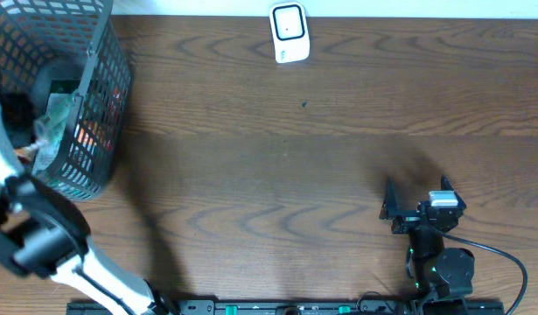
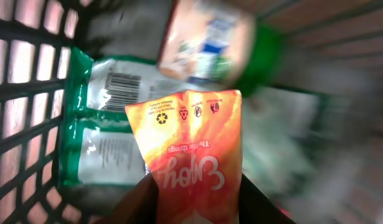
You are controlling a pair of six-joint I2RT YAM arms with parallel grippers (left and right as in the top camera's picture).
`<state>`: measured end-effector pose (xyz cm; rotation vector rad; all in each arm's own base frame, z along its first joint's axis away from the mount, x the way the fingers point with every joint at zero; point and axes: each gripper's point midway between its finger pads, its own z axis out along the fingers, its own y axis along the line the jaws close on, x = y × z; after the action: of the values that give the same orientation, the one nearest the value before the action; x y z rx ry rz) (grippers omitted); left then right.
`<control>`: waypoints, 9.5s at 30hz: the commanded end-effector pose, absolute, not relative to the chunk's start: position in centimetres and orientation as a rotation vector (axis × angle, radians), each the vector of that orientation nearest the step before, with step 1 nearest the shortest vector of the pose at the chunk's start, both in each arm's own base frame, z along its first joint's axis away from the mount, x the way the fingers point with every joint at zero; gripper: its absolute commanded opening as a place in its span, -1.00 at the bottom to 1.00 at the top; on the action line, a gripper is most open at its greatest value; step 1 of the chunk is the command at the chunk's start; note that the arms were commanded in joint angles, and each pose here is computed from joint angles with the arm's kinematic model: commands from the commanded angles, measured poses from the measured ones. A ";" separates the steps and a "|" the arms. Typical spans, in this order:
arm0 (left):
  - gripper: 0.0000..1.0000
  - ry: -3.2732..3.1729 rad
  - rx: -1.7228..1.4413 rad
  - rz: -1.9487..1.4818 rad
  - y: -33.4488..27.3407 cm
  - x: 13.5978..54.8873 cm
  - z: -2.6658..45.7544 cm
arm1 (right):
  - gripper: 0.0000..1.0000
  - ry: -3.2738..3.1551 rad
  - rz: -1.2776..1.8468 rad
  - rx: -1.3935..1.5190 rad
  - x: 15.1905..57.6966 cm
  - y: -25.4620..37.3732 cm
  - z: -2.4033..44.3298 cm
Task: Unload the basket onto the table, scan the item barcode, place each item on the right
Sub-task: 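Carry the orange tissue pack to the table center and release it, then move the left gripper back into the basket and grasp another tissue pack, then place the second orange Kleenex pack right of the first on the table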
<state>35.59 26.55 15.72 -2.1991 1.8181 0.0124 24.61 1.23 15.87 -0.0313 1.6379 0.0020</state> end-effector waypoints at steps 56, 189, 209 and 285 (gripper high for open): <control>0.36 3.212 -0.162 0.367 -18.6 30.1 1.9 | 0.98 1.636 -0.005 -0.031 24.6 1.1 15.9; 0.91 2.523 -1.423 -0.164 22.0 40.7 4.6 | 0.99 1.636 -0.005 -0.031 24.6 1.1 15.9; 0.01 2.276 -1.322 -0.108 25.0 41.6 14.5 | 0.98 1.636 -0.005 -0.031 24.6 1.1 15.9; 0.75 2.839 0.837 -0.966 -33.3 32.6 3.8 | 0.99 1.636 -0.005 -0.031 24.6 1.1 15.9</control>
<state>31.25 -33.55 2.79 0.8445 2.8738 -1.0352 24.61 1.24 15.87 -0.0316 1.6379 0.0023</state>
